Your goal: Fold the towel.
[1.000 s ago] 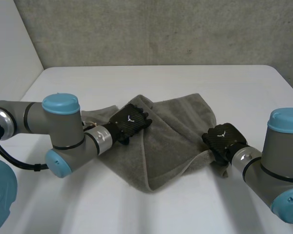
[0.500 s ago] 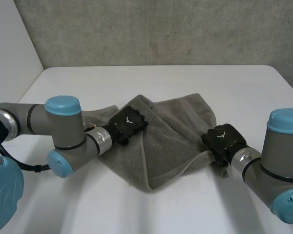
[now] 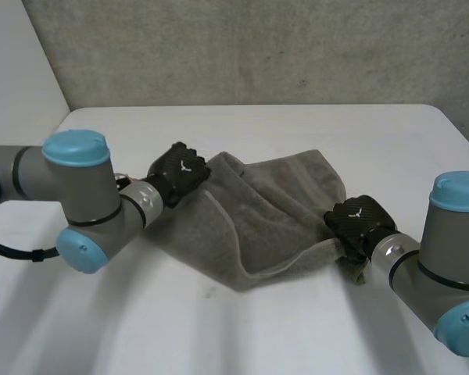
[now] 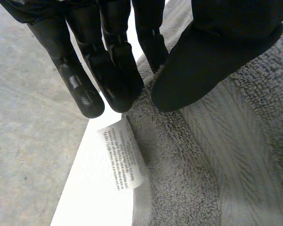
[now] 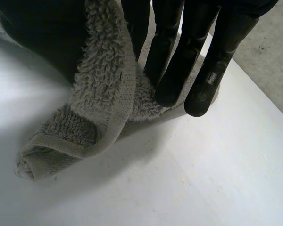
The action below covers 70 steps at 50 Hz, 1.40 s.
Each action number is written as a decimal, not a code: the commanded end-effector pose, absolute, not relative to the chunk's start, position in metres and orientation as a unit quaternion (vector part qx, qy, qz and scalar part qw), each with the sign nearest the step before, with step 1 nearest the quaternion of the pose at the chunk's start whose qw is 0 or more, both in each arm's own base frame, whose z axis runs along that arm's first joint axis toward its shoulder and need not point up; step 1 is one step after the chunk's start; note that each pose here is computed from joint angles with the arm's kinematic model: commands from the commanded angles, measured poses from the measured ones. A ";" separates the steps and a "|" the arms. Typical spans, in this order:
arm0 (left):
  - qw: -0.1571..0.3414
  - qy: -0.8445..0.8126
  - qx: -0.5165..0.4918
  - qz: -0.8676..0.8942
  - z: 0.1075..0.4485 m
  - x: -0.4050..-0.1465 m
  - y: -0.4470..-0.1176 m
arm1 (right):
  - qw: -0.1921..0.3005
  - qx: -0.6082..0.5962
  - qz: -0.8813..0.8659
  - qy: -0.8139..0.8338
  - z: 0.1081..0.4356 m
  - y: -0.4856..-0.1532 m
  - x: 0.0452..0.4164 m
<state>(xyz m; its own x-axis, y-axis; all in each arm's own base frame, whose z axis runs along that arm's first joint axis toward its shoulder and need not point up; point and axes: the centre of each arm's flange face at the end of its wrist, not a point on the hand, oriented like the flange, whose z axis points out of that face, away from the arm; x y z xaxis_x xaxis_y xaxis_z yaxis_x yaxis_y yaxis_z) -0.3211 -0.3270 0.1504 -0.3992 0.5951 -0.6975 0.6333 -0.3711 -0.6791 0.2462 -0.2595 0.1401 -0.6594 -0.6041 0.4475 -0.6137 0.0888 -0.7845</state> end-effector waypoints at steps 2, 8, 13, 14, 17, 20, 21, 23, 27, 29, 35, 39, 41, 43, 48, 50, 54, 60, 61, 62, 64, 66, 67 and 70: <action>0.005 0.583 0.539 -0.608 0.143 -0.314 -0.322 | 0.006 0.411 0.536 -0.737 0.142 -0.260 0.246; 0.041 0.601 0.505 -0.619 0.161 -0.296 -0.328 | 0.007 0.404 0.547 -0.733 0.151 -0.267 0.245; 0.049 0.608 0.453 -0.650 0.203 -0.283 -0.318 | 0.016 0.387 0.592 -0.707 0.187 -0.276 0.248; 0.042 0.610 0.430 -0.664 0.219 -0.281 -0.314 | 0.018 0.382 0.608 -0.695 0.205 -0.277 0.248; 0.027 0.610 0.368 -0.702 0.262 -0.271 -0.300 | 0.024 0.373 0.639 -0.673 0.254 -0.272 0.246; 0.015 0.609 0.299 -0.735 0.300 -0.259 -0.284 | 0.024 0.365 0.659 -0.657 0.301 -0.262 0.243; 0.015 0.609 0.298 -0.735 0.300 -0.259 -0.284 | 0.024 0.365 0.660 -0.656 0.301 -0.262 0.243; 0.015 0.596 0.229 -0.770 0.340 -0.244 -0.262 | 0.026 0.362 0.676 -0.641 0.339 -0.251 0.241; 0.026 0.591 0.166 -0.789 0.366 -0.225 -0.239 | 0.028 0.365 0.689 -0.626 0.369 -0.240 0.239; 0.033 0.593 0.147 -0.791 0.373 -0.217 -0.229 | 0.026 0.369 0.690 -0.621 0.380 -0.234 0.237; 0.046 0.639 0.135 -0.756 0.361 -0.202 -0.204 | 0.027 0.432 0.654 -0.621 0.388 -0.214 0.235; 0.020 0.673 0.132 -0.727 0.337 -0.205 -0.201 | 0.039 0.511 0.563 -0.649 0.347 -0.219 0.242; 0.016 0.687 0.136 -0.713 0.326 -0.208 -0.204 | 0.041 0.532 0.534 -0.656 0.331 -0.223 0.244; 0.018 0.705 0.143 -0.695 0.311 -0.210 -0.211 | 0.040 0.546 0.513 -0.661 0.319 -0.226 0.247; 0.030 0.748 0.159 -0.643 0.269 -0.220 -0.239 | 0.045 0.558 0.475 -0.678 0.288 -0.245 0.255; 0.031 0.750 0.158 -0.642 0.257 -0.229 -0.264 | 0.063 0.551 0.477 -0.682 0.271 -0.269 0.261; 0.029 0.733 0.150 -0.662 0.255 -0.239 -0.293 | 0.093 0.533 0.517 -0.664 0.266 -0.296 0.270; 0.010 0.628 0.108 -0.771 0.302 -0.259 -0.342 | 0.183 0.420 0.696 -0.553 0.314 -0.358 0.287; 0.010 0.628 0.108 -0.771 0.303 -0.259 -0.342 | 0.201 0.381 0.742 -0.514 0.337 -0.365 0.288; 0.002 0.588 0.090 -0.804 0.322 -0.261 -0.348 | 0.201 0.381 0.742 -0.513 0.337 -0.366 0.288; -0.009 0.545 0.069 -0.836 0.341 -0.263 -0.352 | 0.213 0.347 0.784 -0.468 0.360 -0.367 0.289; -0.028 0.457 0.029 -0.889 0.373 -0.264 -0.351 | 0.223 0.299 0.838 -0.398 0.398 -0.355 0.288; -0.028 0.456 0.029 -0.889 0.373 -0.264 -0.351 | 0.223 0.299 0.838 -0.398 0.398 -0.355 0.288; -0.042 0.414 0.014 -0.909 0.386 -0.266 -0.339 | 0.213 0.312 0.843 -0.383 0.401 -0.343 0.287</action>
